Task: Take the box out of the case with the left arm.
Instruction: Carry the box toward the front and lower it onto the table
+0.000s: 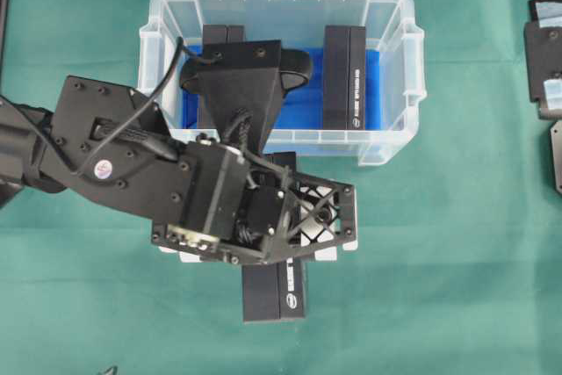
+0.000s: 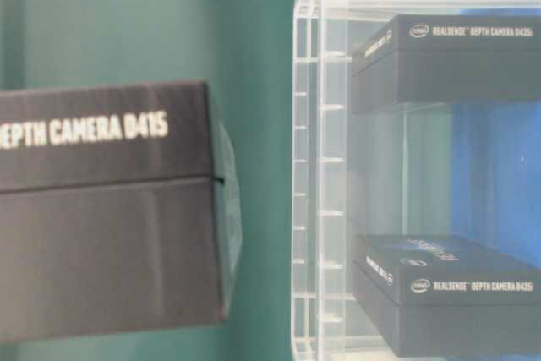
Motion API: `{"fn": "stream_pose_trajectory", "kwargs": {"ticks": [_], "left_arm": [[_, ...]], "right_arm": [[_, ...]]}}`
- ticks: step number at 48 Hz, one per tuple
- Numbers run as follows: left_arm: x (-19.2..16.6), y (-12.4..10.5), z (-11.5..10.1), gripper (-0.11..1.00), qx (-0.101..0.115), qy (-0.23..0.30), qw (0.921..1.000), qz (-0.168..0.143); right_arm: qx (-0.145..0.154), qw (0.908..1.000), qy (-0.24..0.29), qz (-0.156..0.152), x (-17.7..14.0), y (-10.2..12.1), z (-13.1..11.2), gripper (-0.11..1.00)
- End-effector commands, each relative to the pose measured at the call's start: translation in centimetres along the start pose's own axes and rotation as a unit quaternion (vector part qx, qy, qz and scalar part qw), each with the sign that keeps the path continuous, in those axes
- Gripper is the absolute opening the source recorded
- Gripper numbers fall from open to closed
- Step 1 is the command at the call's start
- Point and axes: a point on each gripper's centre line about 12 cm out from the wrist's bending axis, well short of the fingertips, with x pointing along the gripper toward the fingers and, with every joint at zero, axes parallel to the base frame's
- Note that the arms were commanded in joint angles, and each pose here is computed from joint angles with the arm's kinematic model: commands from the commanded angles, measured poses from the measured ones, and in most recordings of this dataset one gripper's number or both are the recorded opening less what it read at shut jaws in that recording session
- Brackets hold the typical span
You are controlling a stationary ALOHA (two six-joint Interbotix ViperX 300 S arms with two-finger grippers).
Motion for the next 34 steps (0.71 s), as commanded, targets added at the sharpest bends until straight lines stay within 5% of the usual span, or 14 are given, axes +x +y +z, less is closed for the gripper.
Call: {"fn": "stream_pose_trajectory", "kwargs": {"ticks": [1,34], "left_arm": [[-2.2,0.2,0.3,0.62,-0.002,0.003,0.9996,-0.028],[4.1,0.9,0.5,0.62,0.005,-0.015,0.9998,-0.015]], "right_arm": [[0.001,1.0000,-0.007,0.000,-0.4,-0.1,0.1,0.02],[0.001,1.0000,-0.006,0.000,-0.3,-0.1,0.1,0.02]]}}
